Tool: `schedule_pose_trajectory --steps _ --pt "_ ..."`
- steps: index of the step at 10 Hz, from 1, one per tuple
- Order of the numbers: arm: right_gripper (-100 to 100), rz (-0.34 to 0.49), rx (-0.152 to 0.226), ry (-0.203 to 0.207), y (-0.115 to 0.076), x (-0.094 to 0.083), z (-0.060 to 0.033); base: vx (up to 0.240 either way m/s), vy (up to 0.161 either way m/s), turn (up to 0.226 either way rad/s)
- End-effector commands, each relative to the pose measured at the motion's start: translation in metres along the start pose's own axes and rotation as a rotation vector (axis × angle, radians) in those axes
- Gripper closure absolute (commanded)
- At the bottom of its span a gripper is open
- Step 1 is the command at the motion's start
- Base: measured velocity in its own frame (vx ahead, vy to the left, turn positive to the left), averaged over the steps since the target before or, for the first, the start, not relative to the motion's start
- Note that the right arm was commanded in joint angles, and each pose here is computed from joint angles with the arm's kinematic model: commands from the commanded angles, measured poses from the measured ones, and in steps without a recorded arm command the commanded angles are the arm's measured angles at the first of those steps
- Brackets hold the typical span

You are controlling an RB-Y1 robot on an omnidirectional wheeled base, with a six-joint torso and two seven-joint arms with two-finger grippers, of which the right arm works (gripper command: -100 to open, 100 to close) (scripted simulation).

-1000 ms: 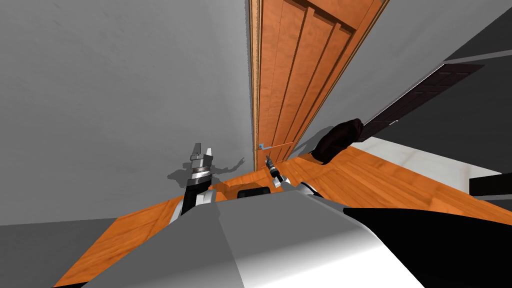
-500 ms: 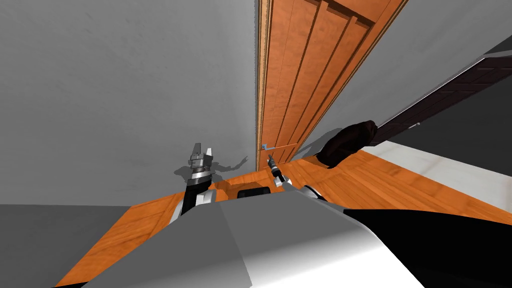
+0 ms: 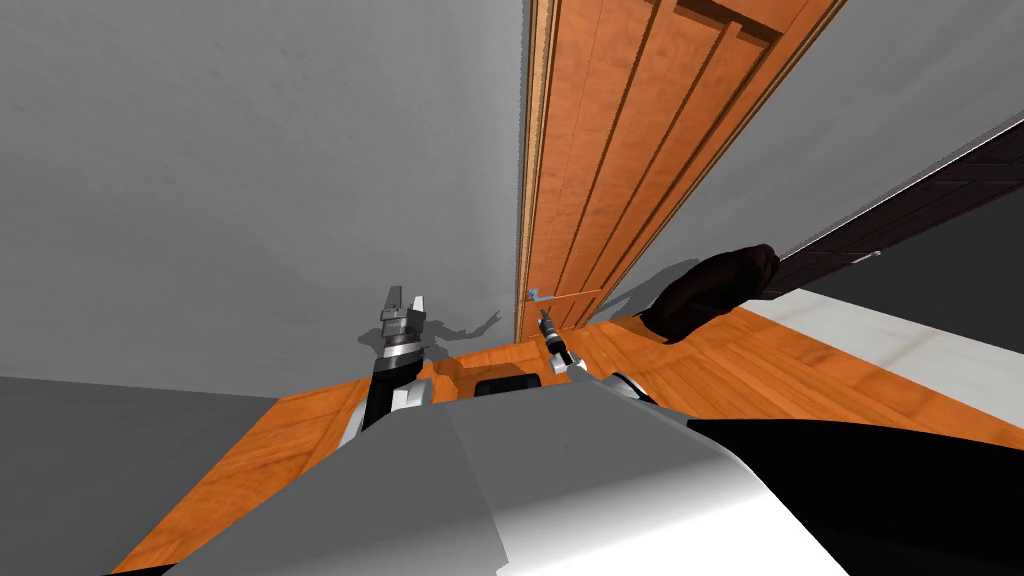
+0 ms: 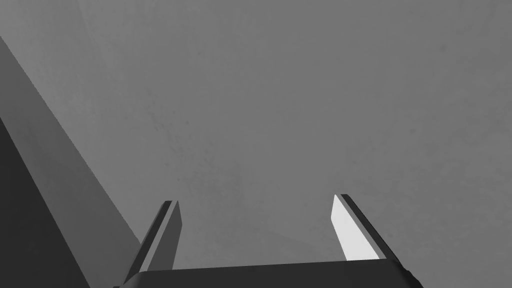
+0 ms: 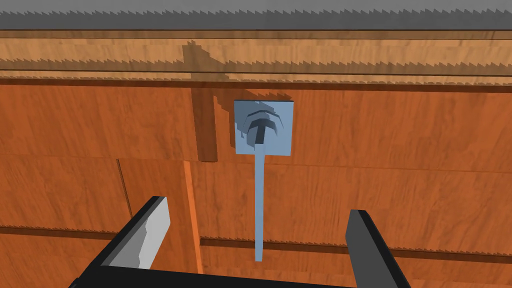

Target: Pull the door open

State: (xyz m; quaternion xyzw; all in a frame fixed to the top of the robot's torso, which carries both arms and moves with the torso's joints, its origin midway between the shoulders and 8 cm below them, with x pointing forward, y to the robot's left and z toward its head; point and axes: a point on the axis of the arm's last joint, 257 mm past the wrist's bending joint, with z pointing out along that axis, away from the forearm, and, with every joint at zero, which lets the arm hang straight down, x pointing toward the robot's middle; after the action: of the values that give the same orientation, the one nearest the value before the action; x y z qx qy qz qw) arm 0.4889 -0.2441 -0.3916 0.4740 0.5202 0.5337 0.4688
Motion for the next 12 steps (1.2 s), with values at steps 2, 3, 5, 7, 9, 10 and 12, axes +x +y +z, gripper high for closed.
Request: schedule_pose_trajectory --steps 2,3,5,7,9,10,12 --pt "-100 -0.001 0.010 -0.005 -0.005 -0.004 -0.0016 0.001 0.001 -0.009" --pt "-100 -0.001 0.010 -0.005 -0.005 -0.004 -0.0016 0.000 0.000 0.000" --pt "-100 -0.001 0.009 -0.054 -0.005 -0.028 -0.0063 0.024 0.004 0.236" --pt "-100 -0.003 0.008 -0.103 -0.005 -0.050 -0.0118 0.024 0.001 0.111" --pt "-100 -0.004 0.007 -0.149 -0.004 -0.072 -0.0179 0.055 -0.015 0.258" --pt "-100 -0.006 0.029 -0.155 -0.012 -0.074 -0.0236 0.039 -0.023 0.073" --pt "-100 -0.006 0.005 -0.193 -0.003 -0.092 -0.0244 0.018 -0.011 0.129"
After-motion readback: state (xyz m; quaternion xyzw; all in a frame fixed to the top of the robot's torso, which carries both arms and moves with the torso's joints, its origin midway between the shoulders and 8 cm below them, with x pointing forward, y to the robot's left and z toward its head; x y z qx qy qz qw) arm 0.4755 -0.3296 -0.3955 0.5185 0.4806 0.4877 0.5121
